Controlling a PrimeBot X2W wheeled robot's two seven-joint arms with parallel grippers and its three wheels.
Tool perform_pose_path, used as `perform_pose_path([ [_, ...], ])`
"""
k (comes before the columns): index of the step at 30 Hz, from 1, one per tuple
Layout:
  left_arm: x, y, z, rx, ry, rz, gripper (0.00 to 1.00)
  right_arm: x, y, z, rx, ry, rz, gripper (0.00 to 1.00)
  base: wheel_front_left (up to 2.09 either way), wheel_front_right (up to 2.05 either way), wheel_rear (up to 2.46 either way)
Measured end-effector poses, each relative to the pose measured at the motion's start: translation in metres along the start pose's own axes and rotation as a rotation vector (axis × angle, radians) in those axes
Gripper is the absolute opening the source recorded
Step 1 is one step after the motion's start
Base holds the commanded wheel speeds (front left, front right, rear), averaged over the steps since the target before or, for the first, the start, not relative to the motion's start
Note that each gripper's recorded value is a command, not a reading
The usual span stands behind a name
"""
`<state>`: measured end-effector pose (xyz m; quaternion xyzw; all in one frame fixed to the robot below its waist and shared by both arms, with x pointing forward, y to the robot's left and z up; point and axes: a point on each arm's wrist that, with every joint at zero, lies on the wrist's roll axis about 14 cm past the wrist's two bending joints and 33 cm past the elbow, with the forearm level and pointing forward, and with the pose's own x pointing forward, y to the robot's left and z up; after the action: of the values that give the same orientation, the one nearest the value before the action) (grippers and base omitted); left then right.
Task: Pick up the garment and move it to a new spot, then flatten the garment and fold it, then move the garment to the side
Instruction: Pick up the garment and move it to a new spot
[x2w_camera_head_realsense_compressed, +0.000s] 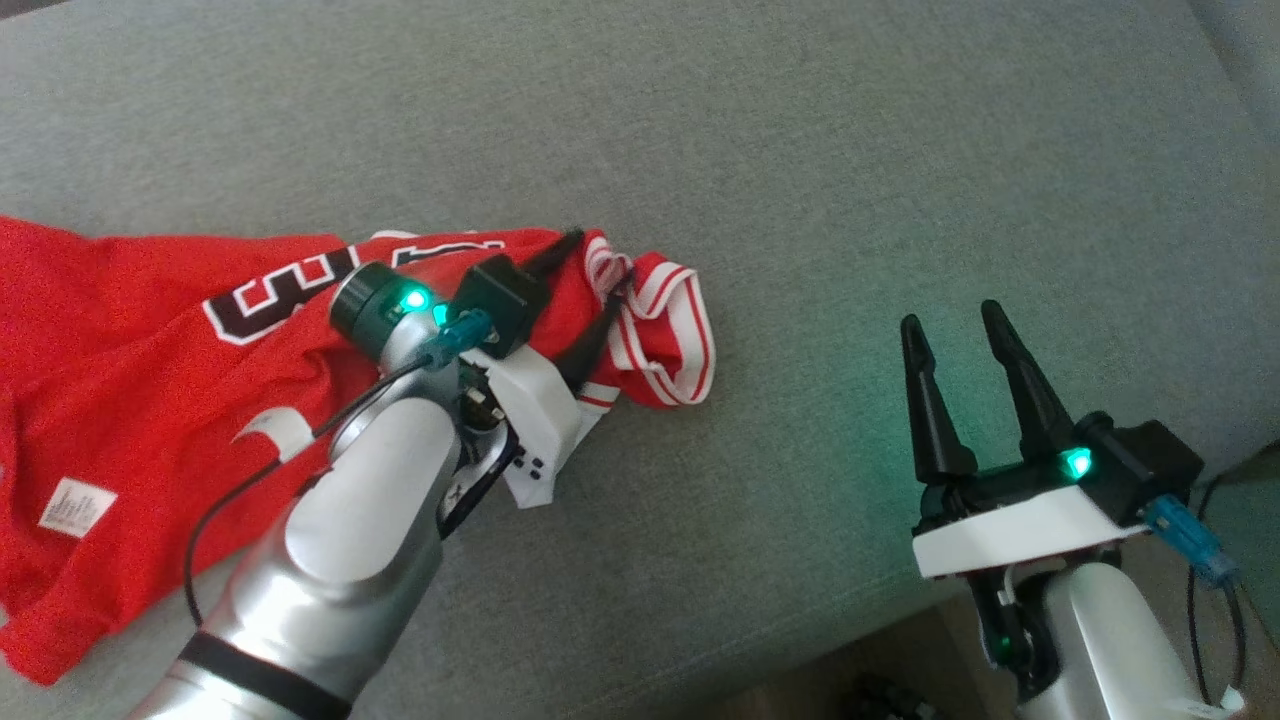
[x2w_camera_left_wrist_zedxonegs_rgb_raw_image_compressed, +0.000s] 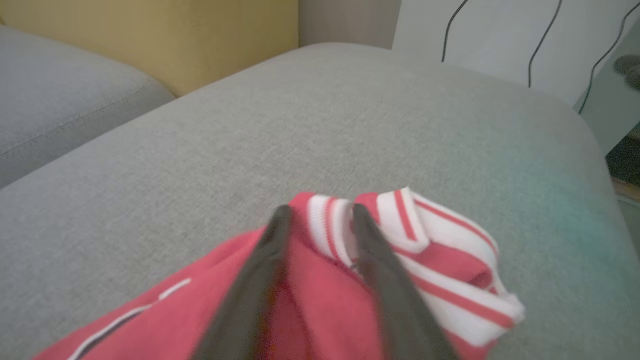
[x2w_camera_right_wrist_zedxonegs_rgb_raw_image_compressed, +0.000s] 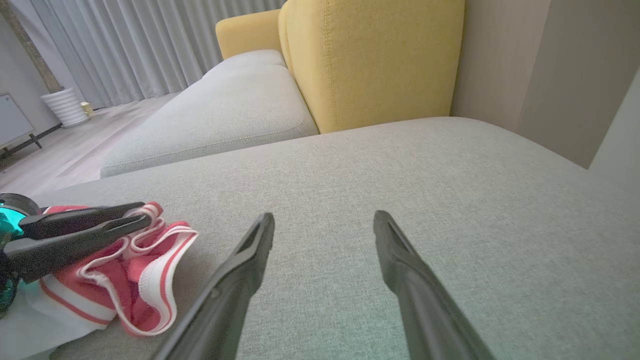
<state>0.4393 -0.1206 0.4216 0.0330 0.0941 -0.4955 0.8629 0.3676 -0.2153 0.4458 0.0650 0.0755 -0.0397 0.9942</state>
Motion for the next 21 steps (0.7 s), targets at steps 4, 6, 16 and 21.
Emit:
perform_pose_path([
  [4, -0.006, 0.003, 0.018, -0.013, -0.078, 0.017, 1.00, 0.001, 0.006, 0.000, 0.004, -0.002, 0.021, 1.00, 0.00, 0.00, 0.00],
  [6, -0.014, 0.008, 0.032, -0.029, -0.128, 0.052, 1.00, 0.003, 0.012, 0.004, -0.001, -0.016, 0.040, 1.00, 0.00, 0.00, 0.00],
  [16, -0.110, 0.067, 0.053, -0.102, -0.257, 0.467, 1.00, 0.011, 0.048, 0.026, -0.038, -0.054, 0.155, 1.00, 0.00, 0.00, 0.00],
  [21, -0.185, 0.102, 0.055, -0.097, -0.291, 0.718, 1.00, 0.007, 0.071, 0.031, -0.062, -0.065, 0.224, 1.00, 0.00, 0.00, 0.00],
])
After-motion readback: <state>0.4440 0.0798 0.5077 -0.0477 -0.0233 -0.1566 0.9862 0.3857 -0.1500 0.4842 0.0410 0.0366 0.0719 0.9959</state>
